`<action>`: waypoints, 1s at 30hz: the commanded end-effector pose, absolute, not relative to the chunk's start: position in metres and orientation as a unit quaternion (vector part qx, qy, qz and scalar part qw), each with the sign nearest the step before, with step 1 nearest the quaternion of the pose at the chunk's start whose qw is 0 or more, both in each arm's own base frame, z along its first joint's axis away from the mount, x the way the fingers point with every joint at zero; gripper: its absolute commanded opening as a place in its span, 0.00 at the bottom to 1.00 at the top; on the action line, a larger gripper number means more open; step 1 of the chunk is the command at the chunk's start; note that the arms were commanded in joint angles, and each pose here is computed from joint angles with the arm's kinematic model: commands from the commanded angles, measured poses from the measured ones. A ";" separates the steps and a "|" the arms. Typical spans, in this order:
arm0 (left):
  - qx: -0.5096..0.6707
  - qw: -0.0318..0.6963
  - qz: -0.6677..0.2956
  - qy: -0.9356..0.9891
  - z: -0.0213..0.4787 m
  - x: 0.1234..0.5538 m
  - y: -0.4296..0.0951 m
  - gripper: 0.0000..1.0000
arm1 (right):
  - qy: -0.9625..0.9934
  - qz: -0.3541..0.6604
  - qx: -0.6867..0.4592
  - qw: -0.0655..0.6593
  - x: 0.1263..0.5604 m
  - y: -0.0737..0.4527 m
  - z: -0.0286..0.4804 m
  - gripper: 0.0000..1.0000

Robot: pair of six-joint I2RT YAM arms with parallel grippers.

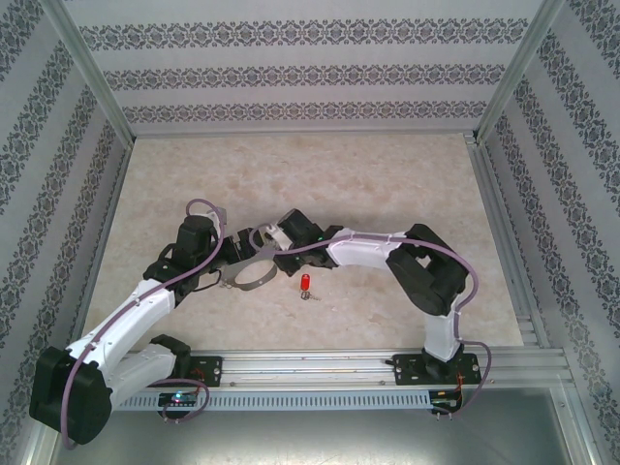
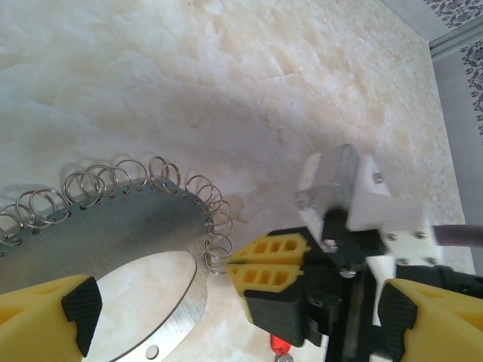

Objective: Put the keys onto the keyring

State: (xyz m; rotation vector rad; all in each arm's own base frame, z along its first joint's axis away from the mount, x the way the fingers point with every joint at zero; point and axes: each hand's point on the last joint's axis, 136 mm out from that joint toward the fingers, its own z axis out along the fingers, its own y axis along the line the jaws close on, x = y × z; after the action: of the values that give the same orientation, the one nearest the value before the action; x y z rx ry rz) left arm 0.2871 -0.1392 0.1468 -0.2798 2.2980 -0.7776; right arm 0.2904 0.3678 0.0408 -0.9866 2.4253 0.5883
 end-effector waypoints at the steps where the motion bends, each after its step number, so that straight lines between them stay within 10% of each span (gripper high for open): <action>1: -0.088 0.335 -0.281 0.895 0.144 0.282 -0.138 0.93 | 0.885 0.252 -0.307 0.244 0.298 0.357 0.067 0.29; 7: -0.003 0.268 -0.258 0.928 0.120 0.266 -0.158 0.72 | 0.905 0.249 -0.242 0.247 0.306 0.327 0.067 0.49; 30: 0.201 0.171 -0.023 0.964 0.045 0.284 -0.220 0.42 | 0.929 0.228 -0.134 0.258 0.316 0.271 0.055 0.70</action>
State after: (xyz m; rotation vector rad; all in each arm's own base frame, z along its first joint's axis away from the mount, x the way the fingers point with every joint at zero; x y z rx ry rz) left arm 0.2818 -0.2195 0.0458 0.5074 2.7467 -0.1316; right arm 0.3096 0.2764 0.0498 -0.4129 2.5412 0.6281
